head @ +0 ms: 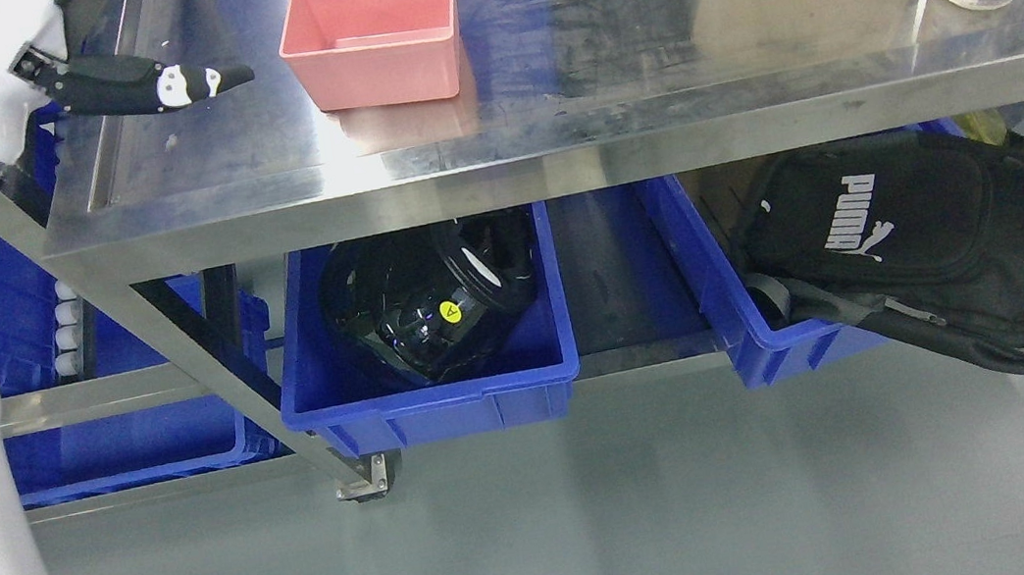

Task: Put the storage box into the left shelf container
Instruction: 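Reach the left hand forward to the near rim of the pink box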

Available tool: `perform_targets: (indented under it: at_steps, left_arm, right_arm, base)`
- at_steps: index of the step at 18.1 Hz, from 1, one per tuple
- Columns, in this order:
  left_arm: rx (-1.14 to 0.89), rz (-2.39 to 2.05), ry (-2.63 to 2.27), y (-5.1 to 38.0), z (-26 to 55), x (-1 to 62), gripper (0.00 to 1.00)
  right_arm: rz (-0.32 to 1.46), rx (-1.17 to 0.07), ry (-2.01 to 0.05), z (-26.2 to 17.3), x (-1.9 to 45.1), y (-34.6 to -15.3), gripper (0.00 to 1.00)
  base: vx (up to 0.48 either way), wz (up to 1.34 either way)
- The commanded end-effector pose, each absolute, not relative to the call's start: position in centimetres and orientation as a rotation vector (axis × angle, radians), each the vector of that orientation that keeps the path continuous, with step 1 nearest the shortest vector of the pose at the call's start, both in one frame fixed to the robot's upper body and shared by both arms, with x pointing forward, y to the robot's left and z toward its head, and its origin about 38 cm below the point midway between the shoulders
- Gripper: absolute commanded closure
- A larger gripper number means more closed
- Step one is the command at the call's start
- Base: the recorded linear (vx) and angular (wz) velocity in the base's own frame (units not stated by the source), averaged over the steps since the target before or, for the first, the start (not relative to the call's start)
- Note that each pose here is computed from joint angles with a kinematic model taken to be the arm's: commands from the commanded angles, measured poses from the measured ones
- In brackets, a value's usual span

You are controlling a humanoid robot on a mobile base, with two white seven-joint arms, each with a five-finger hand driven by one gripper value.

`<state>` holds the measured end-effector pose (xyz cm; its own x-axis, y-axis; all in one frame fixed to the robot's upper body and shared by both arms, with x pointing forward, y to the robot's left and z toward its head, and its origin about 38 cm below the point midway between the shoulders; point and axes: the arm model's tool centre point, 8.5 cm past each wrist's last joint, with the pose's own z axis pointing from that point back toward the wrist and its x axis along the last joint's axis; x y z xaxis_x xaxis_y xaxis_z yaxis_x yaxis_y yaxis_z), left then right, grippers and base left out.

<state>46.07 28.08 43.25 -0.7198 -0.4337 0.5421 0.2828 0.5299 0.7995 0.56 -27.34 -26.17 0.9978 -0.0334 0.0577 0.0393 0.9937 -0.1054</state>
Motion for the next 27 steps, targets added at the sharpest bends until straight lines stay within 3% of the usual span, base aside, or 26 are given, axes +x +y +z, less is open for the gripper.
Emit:
perform_targets:
  at_steps: [1, 18, 27]
  left_arm:
    - [0.318, -1.515, -1.487, 28.9, 40.7, 50.3, 0.01]
    - [0.211, -1.599, -1.382, 18.1, 38.5, 55.1, 0.02]
    - [0.177, -1.592, -1.309, 14.8, 37.9, 57.3, 0.04]
  right_arm:
    - [-0.035, -0.124, -0.093, -26.0, 2.4, -28.5, 0.01]
    - [-0.035, -0.124, -0.093, -26.0, 2.4, -28.5, 0.01]
    - [-0.035, -0.124, -0.093, -26.0, 2.4, -28.5, 0.01]
  base:
    - [0.0, 0.0]
    - [0.0, 0.0]
    - [0.0, 0.0]
